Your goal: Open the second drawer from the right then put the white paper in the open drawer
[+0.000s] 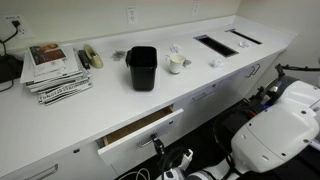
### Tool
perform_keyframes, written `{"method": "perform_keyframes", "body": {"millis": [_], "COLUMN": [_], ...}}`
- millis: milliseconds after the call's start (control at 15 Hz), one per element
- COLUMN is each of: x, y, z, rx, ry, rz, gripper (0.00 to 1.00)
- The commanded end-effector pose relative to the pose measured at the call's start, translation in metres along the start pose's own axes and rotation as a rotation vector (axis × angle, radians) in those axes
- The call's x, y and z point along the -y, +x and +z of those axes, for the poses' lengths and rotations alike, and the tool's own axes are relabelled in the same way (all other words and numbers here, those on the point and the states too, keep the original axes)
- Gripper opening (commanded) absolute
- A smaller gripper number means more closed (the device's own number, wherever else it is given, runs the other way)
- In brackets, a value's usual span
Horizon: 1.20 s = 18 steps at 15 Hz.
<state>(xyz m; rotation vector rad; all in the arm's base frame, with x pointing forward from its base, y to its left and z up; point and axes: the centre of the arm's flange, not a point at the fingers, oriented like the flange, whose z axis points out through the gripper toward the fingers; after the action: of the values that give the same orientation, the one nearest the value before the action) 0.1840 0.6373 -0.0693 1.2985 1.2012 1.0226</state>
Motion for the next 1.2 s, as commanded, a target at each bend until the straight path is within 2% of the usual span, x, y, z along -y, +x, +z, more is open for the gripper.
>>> {"method": "perform_keyframes", "body": {"millis": [0, 533, 1133], "x": [0.025, 0.05, 0.059], "y": [0.031, 0.045, 0.04], "z": [-0.044, -0.122, -0.166], "rx": [-0.002, -0.003, -0.001], "ry": [-0.023, -0.015, 0.005], "rz": [0.011, 0.036, 0.064], "gripper": [0.03, 0.03, 0.03]}}
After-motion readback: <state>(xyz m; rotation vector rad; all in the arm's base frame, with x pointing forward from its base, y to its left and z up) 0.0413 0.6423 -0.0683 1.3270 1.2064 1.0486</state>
